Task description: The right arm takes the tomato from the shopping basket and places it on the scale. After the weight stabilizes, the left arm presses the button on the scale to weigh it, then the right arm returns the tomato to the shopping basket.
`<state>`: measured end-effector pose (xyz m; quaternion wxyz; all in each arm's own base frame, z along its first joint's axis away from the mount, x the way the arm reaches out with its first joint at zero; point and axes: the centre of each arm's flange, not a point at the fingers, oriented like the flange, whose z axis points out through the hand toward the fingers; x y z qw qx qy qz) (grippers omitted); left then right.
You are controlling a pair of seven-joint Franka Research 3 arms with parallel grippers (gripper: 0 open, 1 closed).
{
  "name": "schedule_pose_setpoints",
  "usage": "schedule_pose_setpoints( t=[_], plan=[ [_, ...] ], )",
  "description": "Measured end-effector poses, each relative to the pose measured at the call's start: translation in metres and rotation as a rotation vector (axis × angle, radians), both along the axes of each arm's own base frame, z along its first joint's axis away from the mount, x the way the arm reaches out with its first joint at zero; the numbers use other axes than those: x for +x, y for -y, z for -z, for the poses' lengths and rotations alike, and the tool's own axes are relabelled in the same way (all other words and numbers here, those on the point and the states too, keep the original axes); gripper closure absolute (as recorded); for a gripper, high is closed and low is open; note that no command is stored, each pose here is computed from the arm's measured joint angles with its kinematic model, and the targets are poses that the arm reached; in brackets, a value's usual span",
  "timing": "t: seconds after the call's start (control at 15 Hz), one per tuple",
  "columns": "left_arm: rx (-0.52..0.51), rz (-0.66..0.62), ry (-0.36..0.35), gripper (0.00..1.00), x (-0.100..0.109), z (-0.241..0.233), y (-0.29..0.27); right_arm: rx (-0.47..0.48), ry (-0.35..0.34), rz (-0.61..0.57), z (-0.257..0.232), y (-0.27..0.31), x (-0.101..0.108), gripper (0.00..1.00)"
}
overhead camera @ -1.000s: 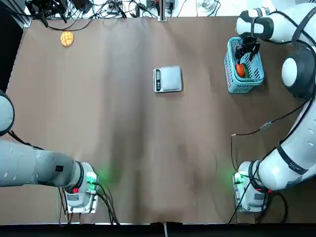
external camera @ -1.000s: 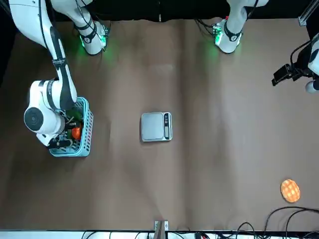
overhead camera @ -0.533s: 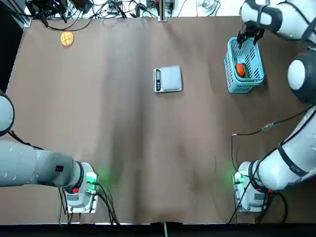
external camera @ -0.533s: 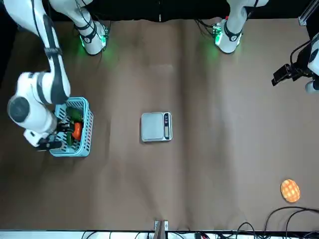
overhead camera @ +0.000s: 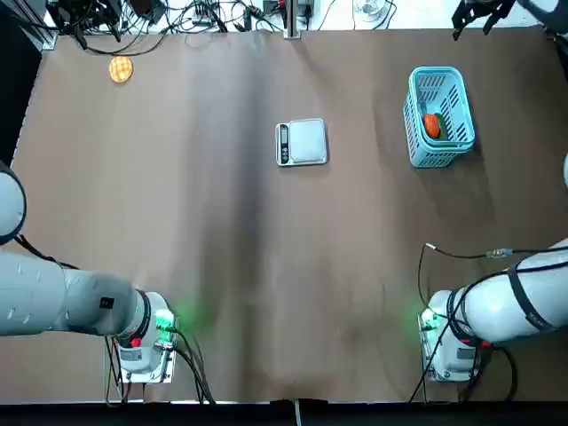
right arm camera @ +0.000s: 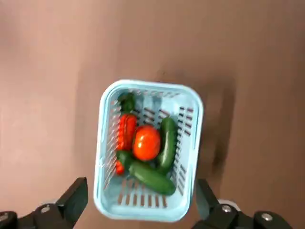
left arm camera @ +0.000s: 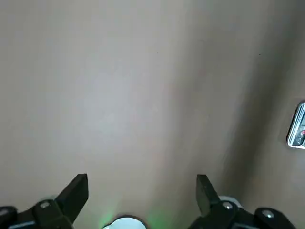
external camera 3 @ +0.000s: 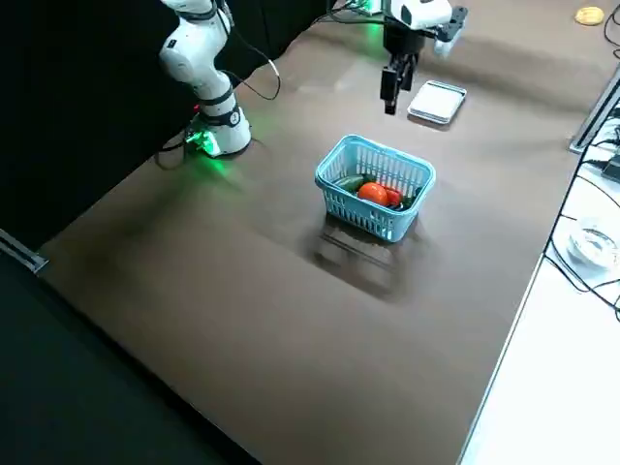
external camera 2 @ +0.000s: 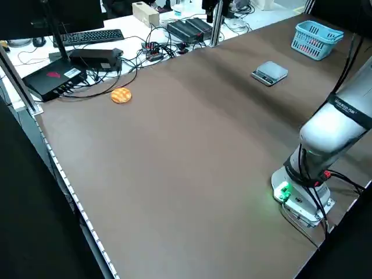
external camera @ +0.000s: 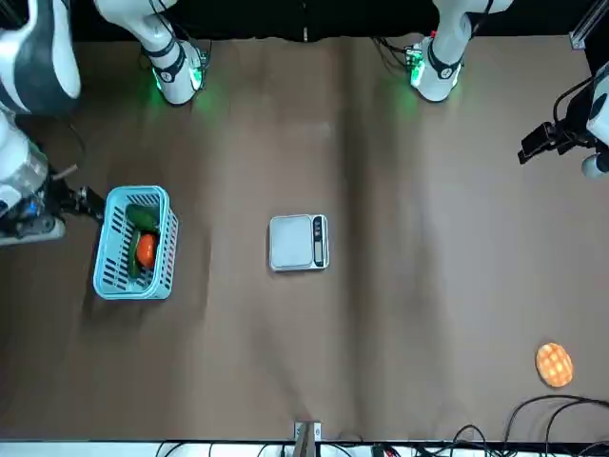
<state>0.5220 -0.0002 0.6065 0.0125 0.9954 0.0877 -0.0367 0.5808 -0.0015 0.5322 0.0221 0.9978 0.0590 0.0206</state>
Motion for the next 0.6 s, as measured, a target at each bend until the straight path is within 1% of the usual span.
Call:
schedule_pose_setpoints(
  t=[0.13,0.2,0.27,0.47,0.6],
  plan=[
    [0.000,0.000,0.000,0.00,0.000,0.000,0.000,0.022,-0.029,-0.022,-0.004,-0.002,-0.007,0.01],
    [0.000,0.000,0.000,0.00,0.000,0.000,0.000,0.025,-0.028,-0.036,-0.009,-0.004,-0.007,0.03],
    [0.000,0.000,0.000,0.00,0.000,0.000,0.000,0.026,-0.018,-0.046,-0.023,-0.009,-0.006,0.04],
    [0.000,0.000,0.000,0.00,0.000,0.000,0.000,0.026,0.024,-0.064,-0.081,-0.019,-0.008,0.02],
    [0.000,0.000,0.000,0.00,0.000,0.000,0.000,0.025,0.038,-0.069,-0.097,-0.018,-0.009,0.01]
  ],
)
